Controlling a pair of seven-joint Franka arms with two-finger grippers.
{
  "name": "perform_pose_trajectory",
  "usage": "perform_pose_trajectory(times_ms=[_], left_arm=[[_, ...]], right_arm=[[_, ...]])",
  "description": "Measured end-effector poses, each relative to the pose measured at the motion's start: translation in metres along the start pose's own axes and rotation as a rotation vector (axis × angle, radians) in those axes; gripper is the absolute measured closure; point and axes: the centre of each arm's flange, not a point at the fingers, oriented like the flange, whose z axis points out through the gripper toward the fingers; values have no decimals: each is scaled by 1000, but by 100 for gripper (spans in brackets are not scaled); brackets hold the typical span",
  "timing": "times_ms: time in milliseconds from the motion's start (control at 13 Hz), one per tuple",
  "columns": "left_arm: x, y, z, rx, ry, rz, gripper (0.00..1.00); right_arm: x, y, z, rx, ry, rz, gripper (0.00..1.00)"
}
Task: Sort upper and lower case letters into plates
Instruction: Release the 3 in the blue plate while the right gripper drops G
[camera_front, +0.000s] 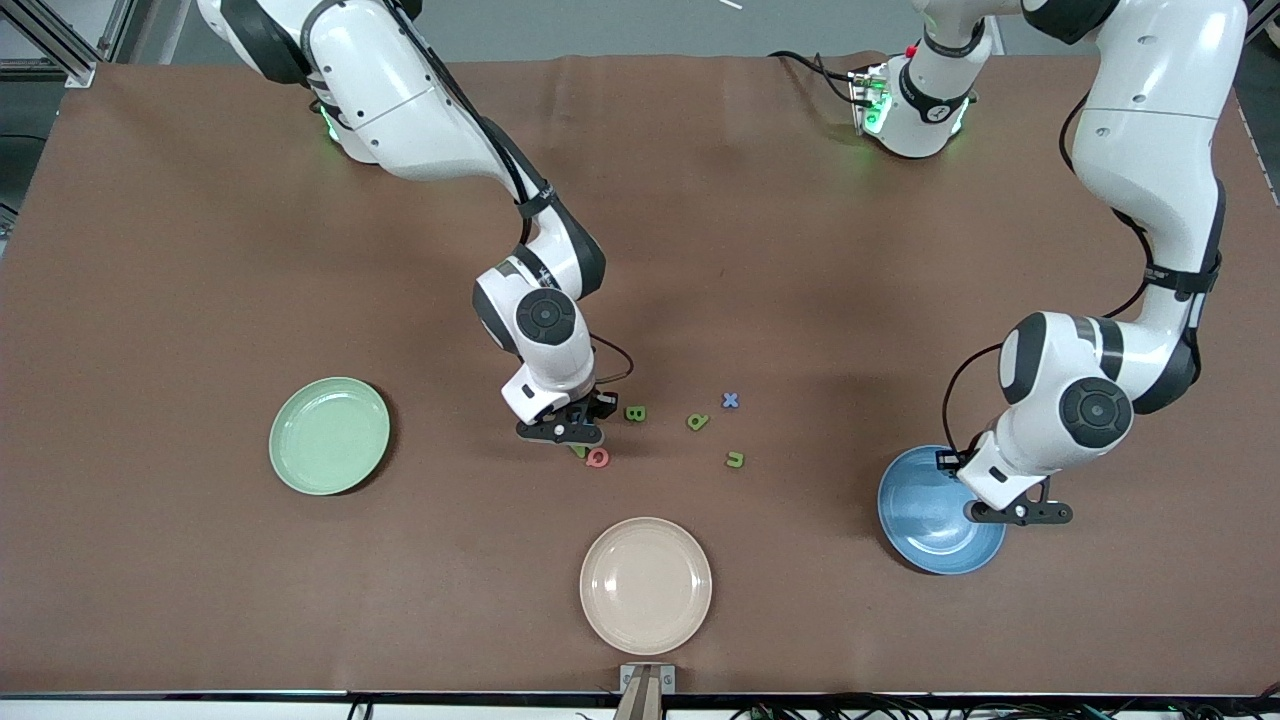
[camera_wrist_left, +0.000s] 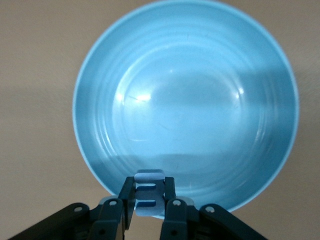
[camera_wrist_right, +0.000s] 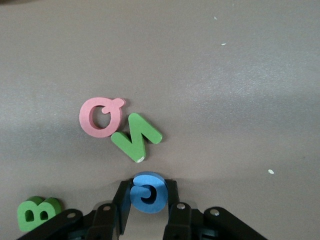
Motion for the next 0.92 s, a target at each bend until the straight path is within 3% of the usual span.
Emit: perform_pose_trajectory(times_ms=[230,460,537,767,920], left_arm=[[-1,-4,8,-1,-9,-14,67],[0,-2,7,-4,-4,-19,65],[0,-2,6,-4,-2,-19,60],[1,20,-2,-16,10,-74,28],[-3,64,-10,-21,21,-135,25]], right_arm=[[5,6,0,-7,-1,10,66],[31,39,-7,-53,-34,-2,66],[47,60,-18,-68,-53,-27,66],[99,164,-63,-65,-84,-129,66],[106,247,-70,-29,-136,-154,66]])
